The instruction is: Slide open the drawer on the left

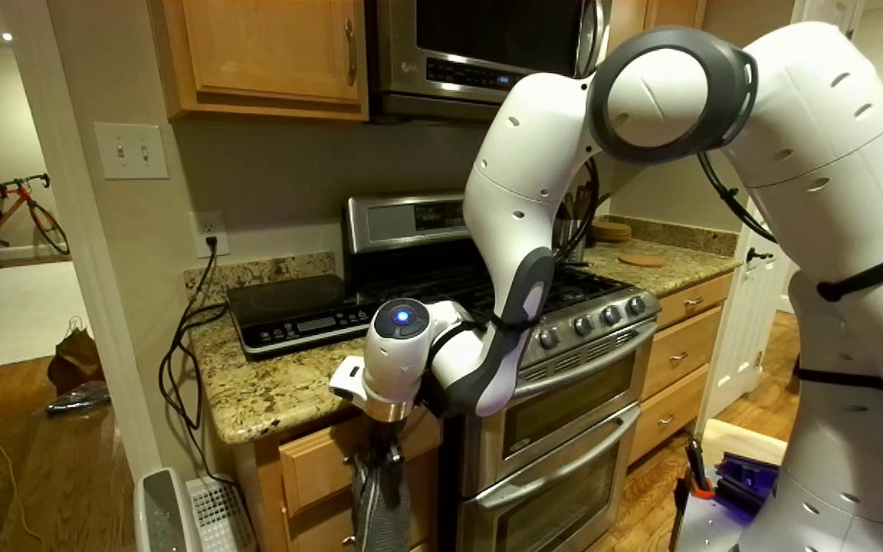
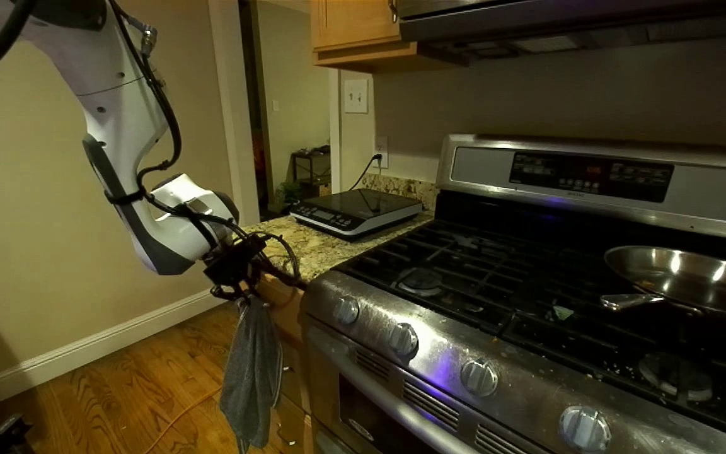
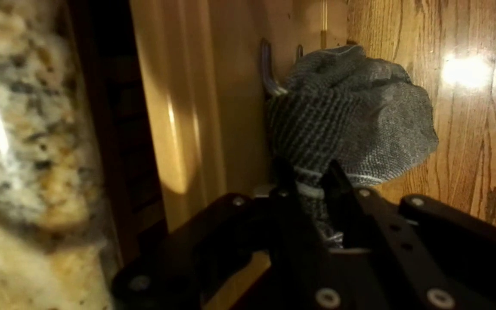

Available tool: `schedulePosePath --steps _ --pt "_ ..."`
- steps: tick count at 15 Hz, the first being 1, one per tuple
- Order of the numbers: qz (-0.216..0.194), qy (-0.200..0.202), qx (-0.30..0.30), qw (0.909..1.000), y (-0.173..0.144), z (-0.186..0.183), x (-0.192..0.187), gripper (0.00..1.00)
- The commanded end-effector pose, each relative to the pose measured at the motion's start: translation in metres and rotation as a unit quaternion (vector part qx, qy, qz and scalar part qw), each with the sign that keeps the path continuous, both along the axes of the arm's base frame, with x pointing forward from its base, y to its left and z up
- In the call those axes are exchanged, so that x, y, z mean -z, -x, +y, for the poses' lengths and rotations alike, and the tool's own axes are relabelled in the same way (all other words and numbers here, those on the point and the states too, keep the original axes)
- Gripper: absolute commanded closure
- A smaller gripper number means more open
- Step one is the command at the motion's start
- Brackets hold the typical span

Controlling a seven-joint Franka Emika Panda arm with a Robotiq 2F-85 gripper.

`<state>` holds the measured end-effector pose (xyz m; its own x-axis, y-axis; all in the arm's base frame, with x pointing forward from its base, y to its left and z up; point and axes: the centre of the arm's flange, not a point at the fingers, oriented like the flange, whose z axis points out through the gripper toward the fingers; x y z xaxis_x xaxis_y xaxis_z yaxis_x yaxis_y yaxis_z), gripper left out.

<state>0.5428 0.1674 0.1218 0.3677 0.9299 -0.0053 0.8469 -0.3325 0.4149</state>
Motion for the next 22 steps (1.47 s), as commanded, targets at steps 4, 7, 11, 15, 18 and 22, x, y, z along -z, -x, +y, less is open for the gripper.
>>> schedulePosePath --steps 4,7,11,15,18,22 --pt "-0.017 -0.008 -0.011 0.9998 0.024 0.005 0.005 0.9" --pt "-0.024 -0.014 -0.011 0.9995 0.045 0.007 0.002 0.9" --pt "-0.027 -0.022 -0.014 0.9993 0.084 0.011 0.0 0.9" --pt "-0.017 -0.023 -0.025 0.9993 0.121 0.021 0.0 0.9" --pt "-0.011 -0.019 -0.037 0.9991 0.143 0.029 -0.001 0.9" --pt "-0.006 -0.001 -0.028 0.9996 0.116 0.033 0.002 0.81"
